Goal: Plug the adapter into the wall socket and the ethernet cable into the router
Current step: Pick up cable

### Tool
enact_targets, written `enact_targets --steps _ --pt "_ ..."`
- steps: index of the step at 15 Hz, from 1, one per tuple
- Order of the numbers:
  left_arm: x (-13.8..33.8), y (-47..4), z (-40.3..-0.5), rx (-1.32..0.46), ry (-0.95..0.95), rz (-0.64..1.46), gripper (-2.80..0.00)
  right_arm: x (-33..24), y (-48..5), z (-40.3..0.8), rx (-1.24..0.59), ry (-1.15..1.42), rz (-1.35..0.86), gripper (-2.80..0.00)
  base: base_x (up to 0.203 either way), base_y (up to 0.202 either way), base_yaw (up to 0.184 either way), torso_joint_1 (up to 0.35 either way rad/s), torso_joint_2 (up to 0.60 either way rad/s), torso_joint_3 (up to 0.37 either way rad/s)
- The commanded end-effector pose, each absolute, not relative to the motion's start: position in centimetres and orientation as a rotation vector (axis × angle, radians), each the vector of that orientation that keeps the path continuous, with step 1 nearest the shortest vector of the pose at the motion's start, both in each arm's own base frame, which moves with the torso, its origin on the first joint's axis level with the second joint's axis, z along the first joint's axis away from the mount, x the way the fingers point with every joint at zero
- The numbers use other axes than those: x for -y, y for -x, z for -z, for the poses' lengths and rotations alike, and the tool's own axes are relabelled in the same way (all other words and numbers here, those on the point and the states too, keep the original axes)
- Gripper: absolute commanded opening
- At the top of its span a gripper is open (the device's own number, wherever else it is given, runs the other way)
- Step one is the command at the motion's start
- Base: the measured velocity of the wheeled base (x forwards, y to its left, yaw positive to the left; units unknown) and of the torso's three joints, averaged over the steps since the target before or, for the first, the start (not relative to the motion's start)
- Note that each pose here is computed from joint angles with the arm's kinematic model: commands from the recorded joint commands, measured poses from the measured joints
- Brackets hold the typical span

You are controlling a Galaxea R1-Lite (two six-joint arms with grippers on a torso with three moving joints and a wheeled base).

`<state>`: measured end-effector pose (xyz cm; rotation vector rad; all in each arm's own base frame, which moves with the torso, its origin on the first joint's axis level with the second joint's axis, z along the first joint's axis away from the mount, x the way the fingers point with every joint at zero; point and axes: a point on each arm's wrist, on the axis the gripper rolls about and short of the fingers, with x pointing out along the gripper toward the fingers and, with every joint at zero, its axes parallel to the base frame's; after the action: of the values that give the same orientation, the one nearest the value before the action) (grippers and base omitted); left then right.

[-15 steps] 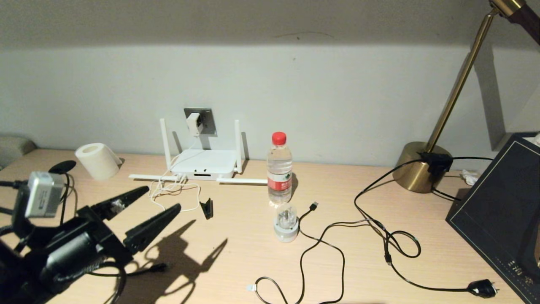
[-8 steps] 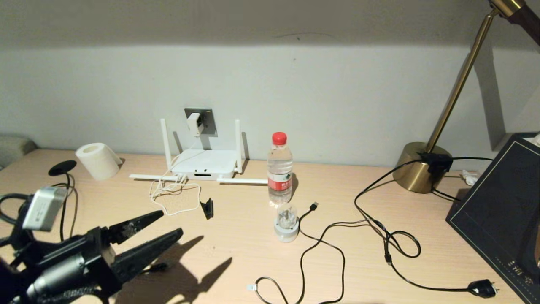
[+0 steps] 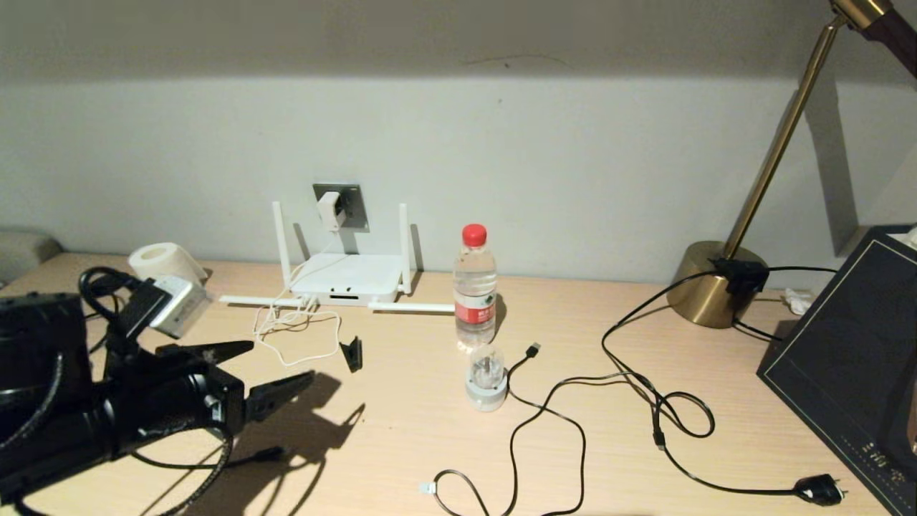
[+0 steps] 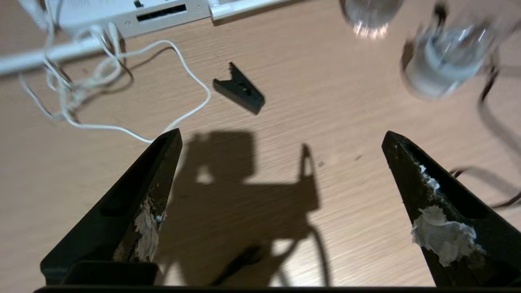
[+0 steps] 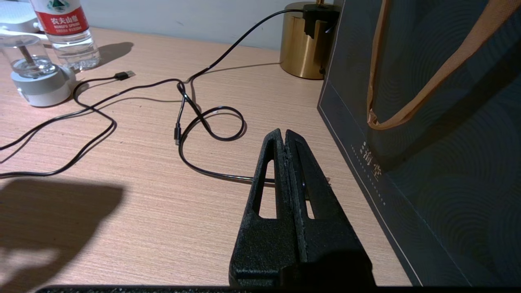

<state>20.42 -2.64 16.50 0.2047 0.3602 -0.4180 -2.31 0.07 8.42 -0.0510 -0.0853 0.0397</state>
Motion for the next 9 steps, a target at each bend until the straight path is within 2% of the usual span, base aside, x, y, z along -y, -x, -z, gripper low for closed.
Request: enact_targets --steps 1,6,9 --pt "2.5 -20.6 -17.4 -0.369 -0.396 0.460 0.00 -0.1 2.0 -7.4 0.050 0.051 -0.042 -2.80 0.000 0.000 0.000 0.000 0.00 0.000" --pt "1.4 -19.2 -20.5 -0.548 -0.966 0.720 0.00 -0.1 2.0 -7.4 0.050 0.051 -0.042 -2.80 0.000 0.000 0.000 0.000 0.00 0.000" --pt "0.7 -20.8 -21.7 -0.603 -1.228 0.943 0.00 -0.1 2.0 -7.4 0.050 0.051 -0.042 -2.80 0.000 0.000 0.000 0.000 0.00 0.000"
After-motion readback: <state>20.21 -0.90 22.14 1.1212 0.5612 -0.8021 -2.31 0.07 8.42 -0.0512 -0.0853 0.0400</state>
